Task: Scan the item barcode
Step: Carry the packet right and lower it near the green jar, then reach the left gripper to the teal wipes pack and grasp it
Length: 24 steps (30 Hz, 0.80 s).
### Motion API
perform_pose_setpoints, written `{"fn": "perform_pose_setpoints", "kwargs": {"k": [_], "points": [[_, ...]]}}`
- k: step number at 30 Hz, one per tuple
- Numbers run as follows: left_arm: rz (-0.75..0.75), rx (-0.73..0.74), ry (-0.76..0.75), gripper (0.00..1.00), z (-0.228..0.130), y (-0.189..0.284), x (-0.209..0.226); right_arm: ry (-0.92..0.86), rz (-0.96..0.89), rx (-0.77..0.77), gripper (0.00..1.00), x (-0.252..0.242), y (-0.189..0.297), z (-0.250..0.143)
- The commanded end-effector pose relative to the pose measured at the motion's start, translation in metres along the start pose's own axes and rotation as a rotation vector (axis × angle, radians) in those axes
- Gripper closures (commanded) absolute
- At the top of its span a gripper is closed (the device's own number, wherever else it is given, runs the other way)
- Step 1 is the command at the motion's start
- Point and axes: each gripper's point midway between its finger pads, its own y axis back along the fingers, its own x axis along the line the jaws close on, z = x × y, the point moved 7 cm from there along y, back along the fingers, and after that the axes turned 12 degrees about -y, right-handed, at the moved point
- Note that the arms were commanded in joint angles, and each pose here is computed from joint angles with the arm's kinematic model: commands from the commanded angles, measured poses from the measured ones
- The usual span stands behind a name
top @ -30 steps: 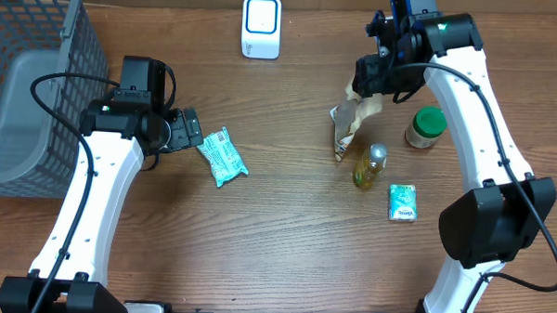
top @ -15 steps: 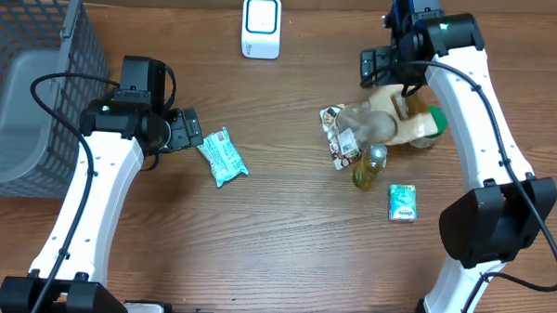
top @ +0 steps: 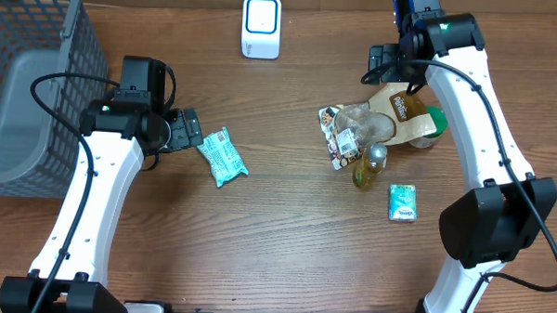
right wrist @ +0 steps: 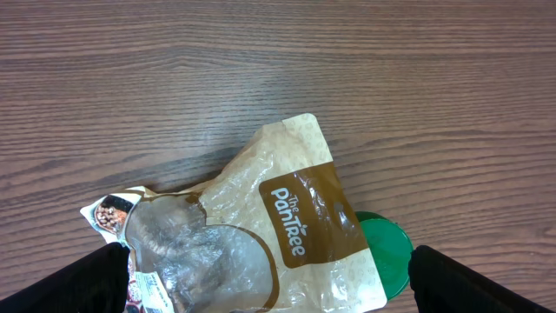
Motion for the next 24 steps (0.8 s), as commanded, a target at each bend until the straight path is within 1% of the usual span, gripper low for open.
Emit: {"fn": "perform_pose_setpoints", "kwargs": {"k": [1,14,16,18,21,24], "points": [[0.006,-0.017,-0.002,0.0,0.003,0.004,0.0,-0.016,-0.015,-0.01,0.0,-0.002,-0.001,0.002],[0.006,-0.017,-0.002,0.0,0.003,0.004,0.0,-0.016,-0.015,-0.01,0.0,-0.002,-0.001,0.002],[-0.018,-0.027,0.022,0.0,0.005,0.004,-0.002,-0.016,-0.015,-0.01,0.0,-0.002,-0.001,0.002],[-0.041,-0.061,0.032,0.01,0.011,0.004,-0.005,-0.016,-0.015,-0.01,0.0,-0.002,-0.001,0.002],[-0.058,-0.179,0.04,0.01,0.032,0.007,-0.008,-0.016,-0.015,-0.01,0.0,-0.002,-0.001,0.002],[-0.09,-0.212,0.051,0.01,0.038,0.008,-0.011,-0.016,-0.015,-0.01,0.0,-0.002,-0.001,0.002]]}}
